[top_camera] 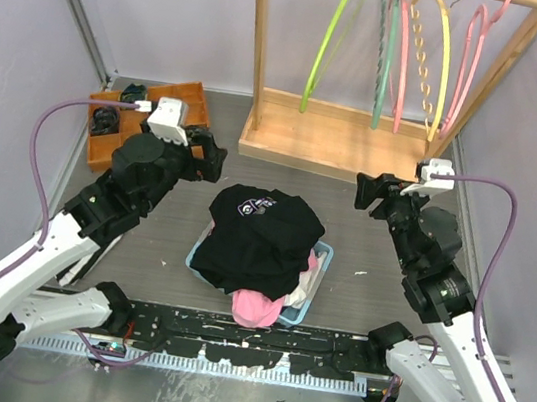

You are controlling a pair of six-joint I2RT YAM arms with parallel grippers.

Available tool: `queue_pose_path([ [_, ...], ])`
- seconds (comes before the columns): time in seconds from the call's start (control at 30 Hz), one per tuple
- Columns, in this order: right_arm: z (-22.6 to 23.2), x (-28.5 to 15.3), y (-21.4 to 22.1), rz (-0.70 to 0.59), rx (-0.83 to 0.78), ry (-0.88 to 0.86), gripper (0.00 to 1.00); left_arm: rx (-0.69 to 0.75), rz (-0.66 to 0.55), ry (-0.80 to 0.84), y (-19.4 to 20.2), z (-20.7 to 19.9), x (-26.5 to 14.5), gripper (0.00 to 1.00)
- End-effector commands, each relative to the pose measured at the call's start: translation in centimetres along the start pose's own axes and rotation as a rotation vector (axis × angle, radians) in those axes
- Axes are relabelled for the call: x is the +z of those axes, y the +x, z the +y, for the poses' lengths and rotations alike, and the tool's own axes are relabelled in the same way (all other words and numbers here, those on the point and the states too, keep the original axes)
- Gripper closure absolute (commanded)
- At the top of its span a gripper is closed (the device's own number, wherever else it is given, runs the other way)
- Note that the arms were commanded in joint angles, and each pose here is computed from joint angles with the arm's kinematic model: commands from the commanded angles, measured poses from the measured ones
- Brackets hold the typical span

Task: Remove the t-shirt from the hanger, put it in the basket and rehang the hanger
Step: Reset both arms

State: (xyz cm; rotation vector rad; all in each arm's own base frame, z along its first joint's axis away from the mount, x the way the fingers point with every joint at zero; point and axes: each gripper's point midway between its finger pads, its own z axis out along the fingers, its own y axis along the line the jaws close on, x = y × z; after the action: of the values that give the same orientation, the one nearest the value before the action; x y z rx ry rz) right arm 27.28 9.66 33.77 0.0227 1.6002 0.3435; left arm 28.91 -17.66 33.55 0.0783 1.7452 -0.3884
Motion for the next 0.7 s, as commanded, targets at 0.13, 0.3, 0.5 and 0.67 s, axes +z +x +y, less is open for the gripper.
queue_pose_path([
  [0.13, 0.19, 0.62, -0.55, -0.037, 0.001, -0.002, 0.30, -0.048, -0.103, 0.009, -2.25, 0.26, -1.17, 0.02],
  [0.3, 0.22, 0.63, -0.23, -0.032, 0.010, -0.004, 0.30, -0.066, -0.102, 0.014, -2.01, 0.16, -1.13, 0.02],
  [0.5, 0.28, 0.62, -0.18, -0.030, 0.015, -0.007, 0.30, -0.079, -0.104, 0.019, -1.97, 0.13, -1.26, 0.02],
  [0.67, 0.31, 0.59, -0.14, -0.027, 0.017, -0.007, 0.30, -0.080, -0.099, 0.025, -1.83, -0.02, -1.16, 0.02],
])
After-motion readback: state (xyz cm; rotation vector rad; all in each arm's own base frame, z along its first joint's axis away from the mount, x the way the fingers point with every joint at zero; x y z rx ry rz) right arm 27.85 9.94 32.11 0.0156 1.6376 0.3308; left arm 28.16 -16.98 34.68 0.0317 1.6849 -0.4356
